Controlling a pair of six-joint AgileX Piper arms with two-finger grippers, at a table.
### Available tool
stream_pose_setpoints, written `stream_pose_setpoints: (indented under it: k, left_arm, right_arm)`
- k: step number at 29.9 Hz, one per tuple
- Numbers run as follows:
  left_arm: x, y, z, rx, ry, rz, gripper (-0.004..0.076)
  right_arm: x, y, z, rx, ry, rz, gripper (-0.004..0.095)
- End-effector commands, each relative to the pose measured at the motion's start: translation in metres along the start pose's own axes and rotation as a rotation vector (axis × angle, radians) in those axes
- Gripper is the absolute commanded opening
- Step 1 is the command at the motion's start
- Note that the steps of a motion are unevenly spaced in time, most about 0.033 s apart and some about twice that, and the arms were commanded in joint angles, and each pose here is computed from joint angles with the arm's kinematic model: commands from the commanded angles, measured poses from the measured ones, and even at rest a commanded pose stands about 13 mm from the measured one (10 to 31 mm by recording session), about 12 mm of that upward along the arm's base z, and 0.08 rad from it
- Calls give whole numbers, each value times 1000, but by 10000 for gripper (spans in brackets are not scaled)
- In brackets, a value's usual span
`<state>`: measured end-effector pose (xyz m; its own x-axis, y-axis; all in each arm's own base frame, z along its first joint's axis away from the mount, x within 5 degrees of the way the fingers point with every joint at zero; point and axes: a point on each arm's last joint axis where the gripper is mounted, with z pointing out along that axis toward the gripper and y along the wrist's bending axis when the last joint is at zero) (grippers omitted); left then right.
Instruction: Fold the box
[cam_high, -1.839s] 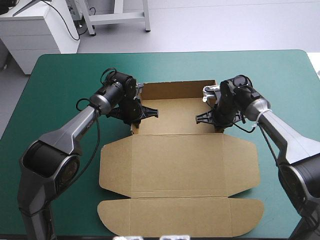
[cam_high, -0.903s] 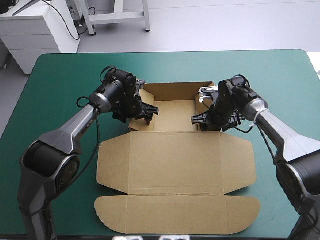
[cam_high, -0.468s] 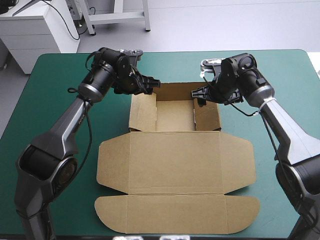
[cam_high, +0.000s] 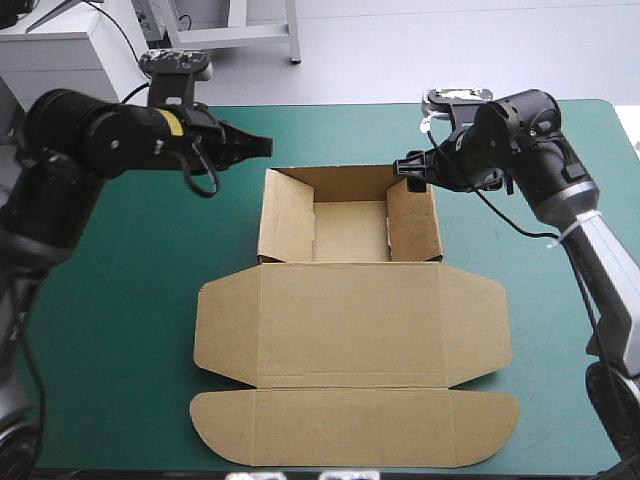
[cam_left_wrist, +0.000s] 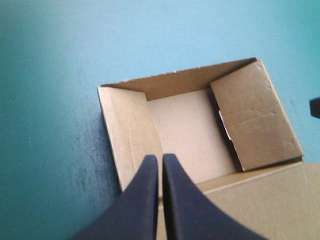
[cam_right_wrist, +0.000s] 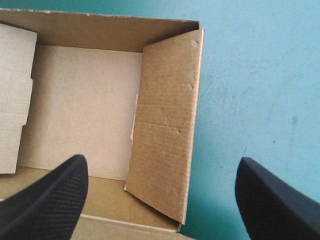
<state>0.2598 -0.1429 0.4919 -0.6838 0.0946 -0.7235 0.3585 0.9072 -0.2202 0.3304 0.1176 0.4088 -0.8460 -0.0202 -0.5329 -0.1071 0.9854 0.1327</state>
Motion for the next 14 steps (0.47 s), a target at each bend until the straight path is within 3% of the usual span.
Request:
stream_pose_setpoints:
  k: [1, 6, 14]
  left_arm:
    - [29, 1, -43, 17, 16, 9, 3]
    - [79, 15, -65, -29, 61, 19, -3]
    - [164, 40, -62, -90, 110, 33, -8]
  right_arm:
    - [7, -4, -9, 19, -3, -7, 745]
    - [16, -7, 28, 37, 31, -14, 745]
    - [27, -8, 79, 49, 125, -6, 743]
